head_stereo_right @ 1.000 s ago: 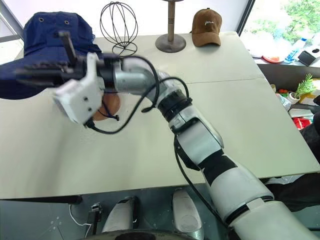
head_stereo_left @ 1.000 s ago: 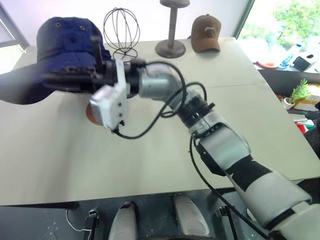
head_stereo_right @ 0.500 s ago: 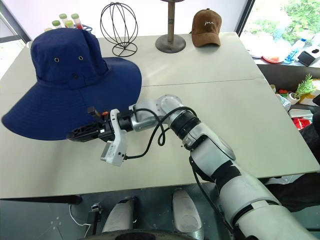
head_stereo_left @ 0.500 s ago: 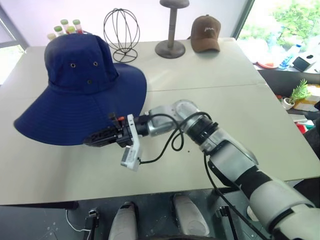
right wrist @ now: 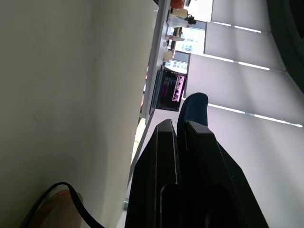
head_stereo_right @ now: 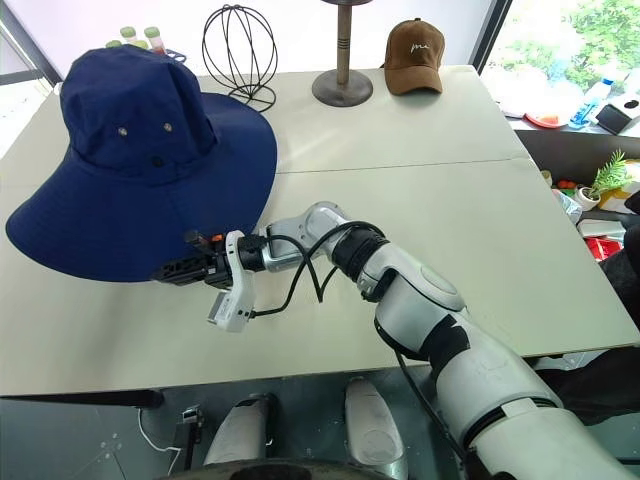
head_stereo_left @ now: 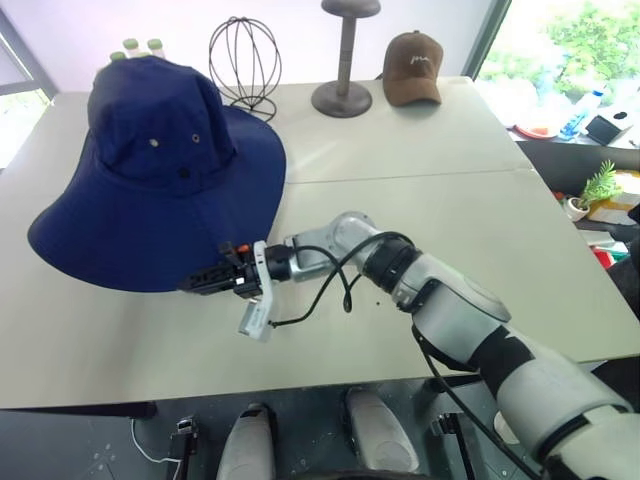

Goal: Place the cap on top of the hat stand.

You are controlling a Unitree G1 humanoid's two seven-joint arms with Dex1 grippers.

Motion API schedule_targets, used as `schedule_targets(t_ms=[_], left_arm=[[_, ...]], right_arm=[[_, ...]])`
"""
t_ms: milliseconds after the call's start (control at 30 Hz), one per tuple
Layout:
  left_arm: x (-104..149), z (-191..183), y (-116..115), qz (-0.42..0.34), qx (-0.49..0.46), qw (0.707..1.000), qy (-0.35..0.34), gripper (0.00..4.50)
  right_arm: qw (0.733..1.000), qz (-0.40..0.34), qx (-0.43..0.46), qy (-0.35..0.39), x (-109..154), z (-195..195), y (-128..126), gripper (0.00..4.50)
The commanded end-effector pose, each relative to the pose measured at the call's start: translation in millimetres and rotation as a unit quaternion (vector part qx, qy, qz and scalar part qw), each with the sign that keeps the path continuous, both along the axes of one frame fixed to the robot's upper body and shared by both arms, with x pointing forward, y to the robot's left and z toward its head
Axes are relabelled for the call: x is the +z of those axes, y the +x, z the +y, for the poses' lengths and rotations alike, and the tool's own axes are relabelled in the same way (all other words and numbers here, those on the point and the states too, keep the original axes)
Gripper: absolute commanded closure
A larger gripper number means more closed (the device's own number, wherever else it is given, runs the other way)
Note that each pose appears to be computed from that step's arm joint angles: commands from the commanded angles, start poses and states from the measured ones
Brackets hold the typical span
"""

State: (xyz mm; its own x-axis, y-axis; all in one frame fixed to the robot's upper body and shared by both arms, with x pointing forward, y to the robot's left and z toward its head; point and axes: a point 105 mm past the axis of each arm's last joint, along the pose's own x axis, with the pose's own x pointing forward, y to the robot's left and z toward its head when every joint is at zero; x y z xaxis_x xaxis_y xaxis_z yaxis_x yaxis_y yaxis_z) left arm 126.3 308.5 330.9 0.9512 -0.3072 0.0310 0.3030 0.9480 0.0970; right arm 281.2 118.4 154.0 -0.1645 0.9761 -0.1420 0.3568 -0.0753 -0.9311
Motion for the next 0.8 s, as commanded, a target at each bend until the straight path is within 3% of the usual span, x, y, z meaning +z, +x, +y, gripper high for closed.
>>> schedule_targets(t_ms=[33, 167, 800], left_arm=[[8.6, -0.2, -1.1, -0.025, 0.001, 1.0, 0.01, 0.0], [7.6, -1.1, 2.7, -0.023, -0.007, 1.0, 0.009, 0.0], [2.0, 2.2, 25.0, -0.007, -0.05, 0.999, 0.006, 0.0]], right_arm=[[1.0, -0.002, 0.014, 0.024, 14.5, 2.6, -3.8, 3.01], [1.0, -0.006, 0.02, 0.022, 11.4, -2.5, -6.4, 1.19], [0.999, 0.024, 0.014, 0.028, 13.2, -42.1, -9.3, 1.19]])
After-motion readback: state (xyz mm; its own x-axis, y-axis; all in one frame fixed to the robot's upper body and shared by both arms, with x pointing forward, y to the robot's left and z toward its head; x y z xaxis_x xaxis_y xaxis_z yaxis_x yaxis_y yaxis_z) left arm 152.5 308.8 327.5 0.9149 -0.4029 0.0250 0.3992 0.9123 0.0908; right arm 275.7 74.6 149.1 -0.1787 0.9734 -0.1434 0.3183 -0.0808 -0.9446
